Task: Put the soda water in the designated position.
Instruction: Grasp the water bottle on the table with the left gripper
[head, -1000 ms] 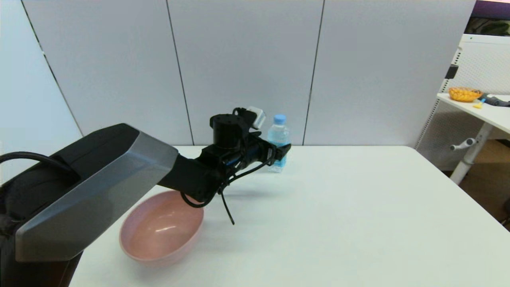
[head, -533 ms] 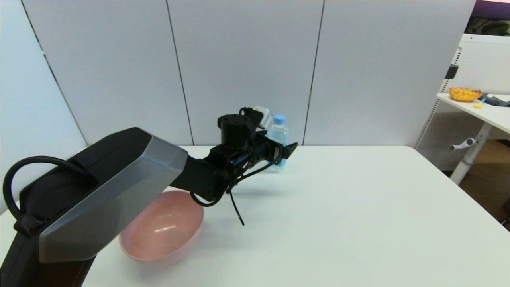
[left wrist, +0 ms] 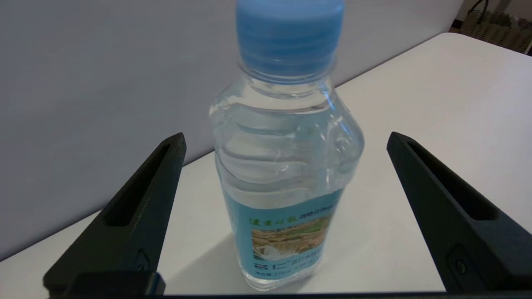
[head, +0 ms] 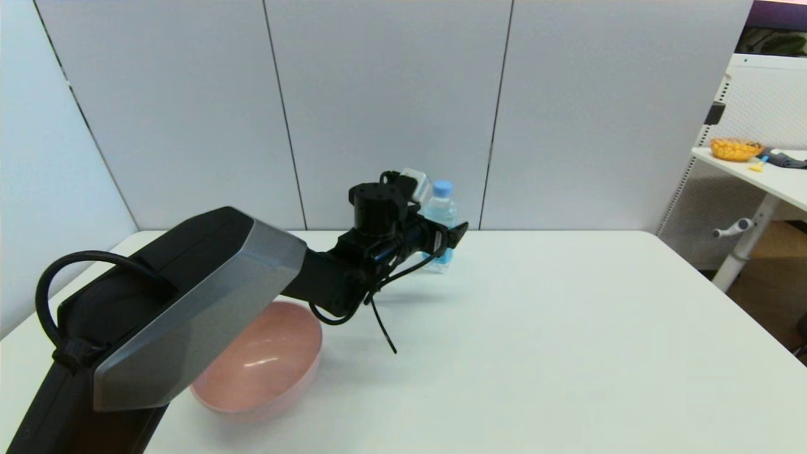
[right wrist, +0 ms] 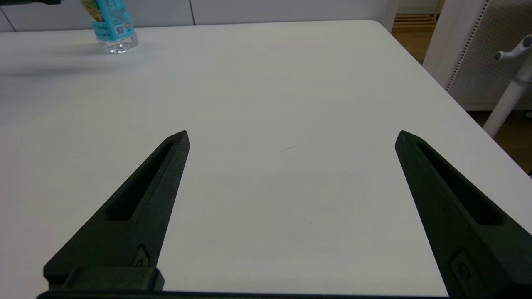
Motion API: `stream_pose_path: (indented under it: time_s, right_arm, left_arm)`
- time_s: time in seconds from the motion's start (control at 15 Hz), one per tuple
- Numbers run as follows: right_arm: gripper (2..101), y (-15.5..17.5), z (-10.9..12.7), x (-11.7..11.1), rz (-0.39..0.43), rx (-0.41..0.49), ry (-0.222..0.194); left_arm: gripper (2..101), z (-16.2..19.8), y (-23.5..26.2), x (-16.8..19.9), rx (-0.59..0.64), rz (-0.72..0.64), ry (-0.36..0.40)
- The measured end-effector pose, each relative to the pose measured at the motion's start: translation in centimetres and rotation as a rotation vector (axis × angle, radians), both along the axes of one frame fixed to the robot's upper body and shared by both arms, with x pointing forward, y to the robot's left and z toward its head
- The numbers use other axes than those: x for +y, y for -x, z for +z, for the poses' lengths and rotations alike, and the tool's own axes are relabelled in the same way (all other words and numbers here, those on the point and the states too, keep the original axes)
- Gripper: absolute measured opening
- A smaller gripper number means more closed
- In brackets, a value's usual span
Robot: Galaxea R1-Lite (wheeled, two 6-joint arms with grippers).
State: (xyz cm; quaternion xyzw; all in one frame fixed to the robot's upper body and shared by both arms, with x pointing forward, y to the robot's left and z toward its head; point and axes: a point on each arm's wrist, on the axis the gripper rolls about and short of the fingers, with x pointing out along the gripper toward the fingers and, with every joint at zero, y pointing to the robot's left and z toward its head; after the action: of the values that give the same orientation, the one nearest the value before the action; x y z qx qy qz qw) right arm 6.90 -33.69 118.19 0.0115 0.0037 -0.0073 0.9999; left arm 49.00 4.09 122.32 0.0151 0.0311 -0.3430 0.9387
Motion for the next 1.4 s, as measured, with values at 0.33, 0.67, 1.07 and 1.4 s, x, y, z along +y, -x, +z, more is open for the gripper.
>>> stream_pose_path:
  time_s: [0.33, 0.67, 1.07, 1.4]
  right_arm:
    - [98.0, 0.0, 0.0, 0.0, 0.000, 0.000, 0.000]
    - [98.0, 0.0, 0.0, 0.0, 0.000, 0.000, 0.000]
    - [98.0, 0.0, 0.0, 0.0, -0.001, 0.000, 0.000]
    - [98.0, 0.0, 0.0, 0.0, 0.000, 0.000, 0.000]
  left_arm:
    - [97.8, -0.3, -0.2, -0.7, -0.008, 0.037, 0.004]
    - [97.8, -0.7, -0.5, -1.0, -0.011, 0.080, 0.007]
    - [97.8, -0.6, -1.0, -1.6, -0.023, 0.125, 0.031]
    - [97.8, -1.1, -1.0, -2.0, -0.009, 0.123, 0.044]
